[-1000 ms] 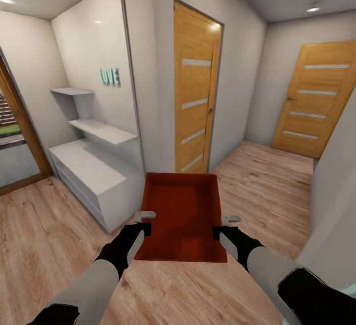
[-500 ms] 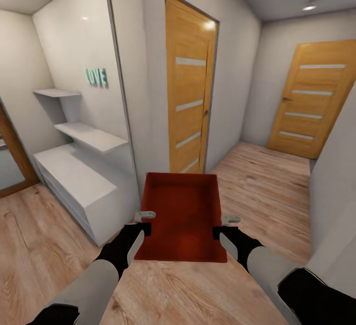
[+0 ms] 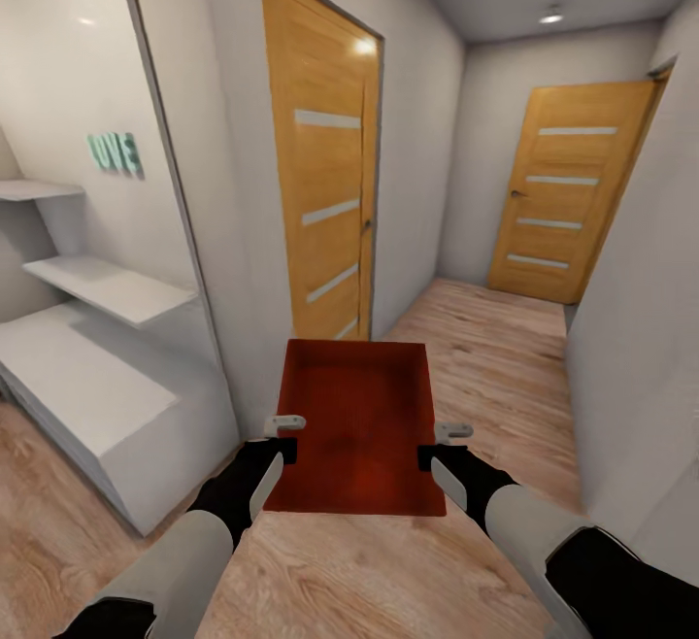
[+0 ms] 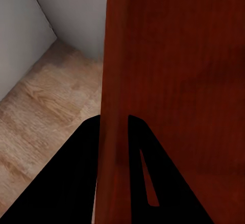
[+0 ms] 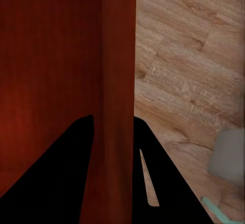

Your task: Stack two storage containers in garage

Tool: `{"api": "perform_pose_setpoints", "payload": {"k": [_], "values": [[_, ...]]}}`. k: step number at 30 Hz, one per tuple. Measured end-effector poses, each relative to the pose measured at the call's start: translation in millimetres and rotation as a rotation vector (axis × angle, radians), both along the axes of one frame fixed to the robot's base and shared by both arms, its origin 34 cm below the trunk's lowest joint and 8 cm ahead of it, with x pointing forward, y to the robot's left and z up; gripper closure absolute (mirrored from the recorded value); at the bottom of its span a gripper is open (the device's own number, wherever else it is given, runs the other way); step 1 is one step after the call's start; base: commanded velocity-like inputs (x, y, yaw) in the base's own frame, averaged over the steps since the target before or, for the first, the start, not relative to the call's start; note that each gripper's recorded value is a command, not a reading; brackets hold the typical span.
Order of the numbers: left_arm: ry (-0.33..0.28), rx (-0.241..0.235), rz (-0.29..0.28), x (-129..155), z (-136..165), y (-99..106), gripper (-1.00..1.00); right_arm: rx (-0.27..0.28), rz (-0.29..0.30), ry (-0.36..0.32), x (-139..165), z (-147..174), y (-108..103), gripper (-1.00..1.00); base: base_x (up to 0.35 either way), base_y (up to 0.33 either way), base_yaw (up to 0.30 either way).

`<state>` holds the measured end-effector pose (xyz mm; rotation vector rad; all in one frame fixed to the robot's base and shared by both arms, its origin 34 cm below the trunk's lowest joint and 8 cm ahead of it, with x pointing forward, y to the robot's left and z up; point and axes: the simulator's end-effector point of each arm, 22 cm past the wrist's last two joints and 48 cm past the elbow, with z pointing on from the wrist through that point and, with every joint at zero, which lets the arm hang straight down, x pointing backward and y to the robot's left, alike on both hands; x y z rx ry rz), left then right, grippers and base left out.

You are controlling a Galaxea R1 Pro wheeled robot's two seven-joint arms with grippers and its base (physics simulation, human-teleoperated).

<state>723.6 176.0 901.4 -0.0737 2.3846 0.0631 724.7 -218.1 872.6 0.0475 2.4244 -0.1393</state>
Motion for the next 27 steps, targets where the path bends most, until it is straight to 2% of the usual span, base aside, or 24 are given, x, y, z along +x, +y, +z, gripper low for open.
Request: {"api": "perform_pose_setpoints", "payload": {"k": [27], "values": [[0.000, 0.001, 0.000, 0.1, 0.2, 0.1, 1.00, 0.001, 0.000, 0.000, -0.1, 0.0, 0.1, 1.00, 0.324, 0.000, -0.242]]}}
